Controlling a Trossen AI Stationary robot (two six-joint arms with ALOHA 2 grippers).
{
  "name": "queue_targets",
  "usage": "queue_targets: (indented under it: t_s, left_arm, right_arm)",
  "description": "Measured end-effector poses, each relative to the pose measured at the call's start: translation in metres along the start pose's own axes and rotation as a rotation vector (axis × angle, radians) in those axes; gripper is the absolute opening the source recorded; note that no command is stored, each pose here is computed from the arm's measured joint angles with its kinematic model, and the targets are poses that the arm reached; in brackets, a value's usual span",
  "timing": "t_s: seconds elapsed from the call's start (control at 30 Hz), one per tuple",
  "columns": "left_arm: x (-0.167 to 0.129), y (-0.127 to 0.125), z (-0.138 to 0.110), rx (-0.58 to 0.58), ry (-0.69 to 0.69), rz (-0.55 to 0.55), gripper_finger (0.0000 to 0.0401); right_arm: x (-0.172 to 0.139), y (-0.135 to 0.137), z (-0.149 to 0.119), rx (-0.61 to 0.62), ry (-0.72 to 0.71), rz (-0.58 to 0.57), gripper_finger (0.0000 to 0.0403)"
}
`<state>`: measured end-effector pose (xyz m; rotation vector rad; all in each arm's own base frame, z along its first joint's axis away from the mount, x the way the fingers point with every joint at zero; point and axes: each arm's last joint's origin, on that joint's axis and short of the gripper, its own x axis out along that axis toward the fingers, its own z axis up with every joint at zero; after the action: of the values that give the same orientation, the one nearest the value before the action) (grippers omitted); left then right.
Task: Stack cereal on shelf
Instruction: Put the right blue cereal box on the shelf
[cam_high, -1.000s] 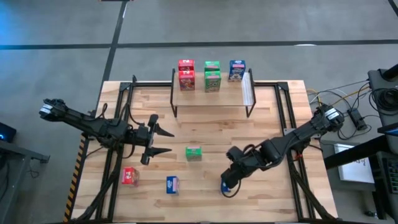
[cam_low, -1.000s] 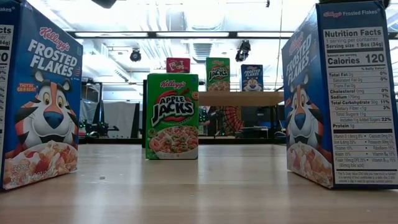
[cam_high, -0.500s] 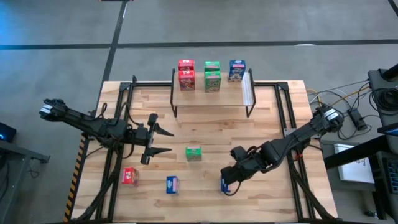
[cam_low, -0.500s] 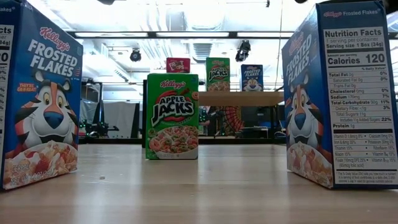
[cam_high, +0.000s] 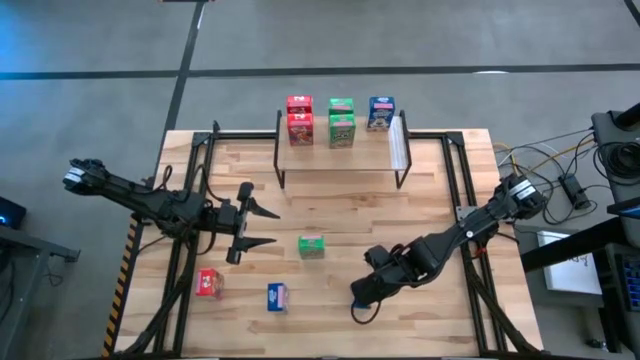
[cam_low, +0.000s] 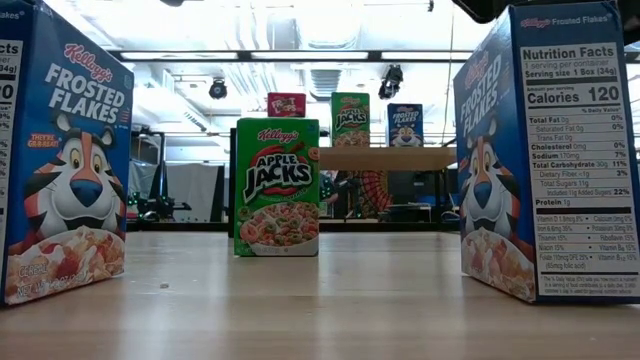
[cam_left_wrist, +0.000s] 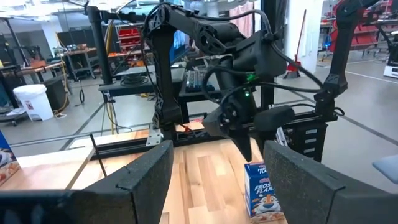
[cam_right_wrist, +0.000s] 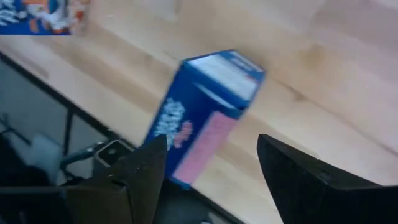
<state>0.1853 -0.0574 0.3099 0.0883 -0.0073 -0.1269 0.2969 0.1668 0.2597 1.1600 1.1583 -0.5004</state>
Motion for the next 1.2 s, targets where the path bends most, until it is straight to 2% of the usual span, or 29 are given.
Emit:
queue_targets:
  t_s: [0.13,0.4,0.63,0.87,0.93,1.03,1.2]
  left_arm:
    - [0.001,0.0,-0.001,-0.002,0.003,0.0,0.0235]
    - [0.001,0.0,-0.001,-0.003,0.004,0.0,0.0235]
    - [0.001,0.0,-0.001,-0.01,0.006,-0.001,0.0235]
    - [0.001,0.0,-0.001,-0.01,0.006,-0.001,0.0235]
    - [0.001,0.0,-0.001,-0.01,0.007,0.0,0.0235]
    - [0.001,0.0,-0.001,-0.01,0.008,0.0,0.0235]
    - [0.001,0.0,-0.002,-0.018,0.009,-0.001,0.0235]
  right_arm:
    - [0.0,0.006,0.002,0.005,-0.017,0.054,0.0242]
    - [0.012,0.004,0.006,-0.021,-0.024,0.002,0.0239]
    - [0.015,0.001,0.019,-0.209,0.014,-0.035,0.0235]
    - [-0.012,-0.007,0.029,-0.358,0.032,-0.124,0.0235]
    - [-0.021,-0.005,0.03,-0.373,0.015,-0.151,0.0235]
    - [-0.032,0.002,0.03,-0.375,-0.013,-0.132,0.0235]
    - [-0.044,0.014,0.025,-0.268,-0.029,-0.071,0.0235]
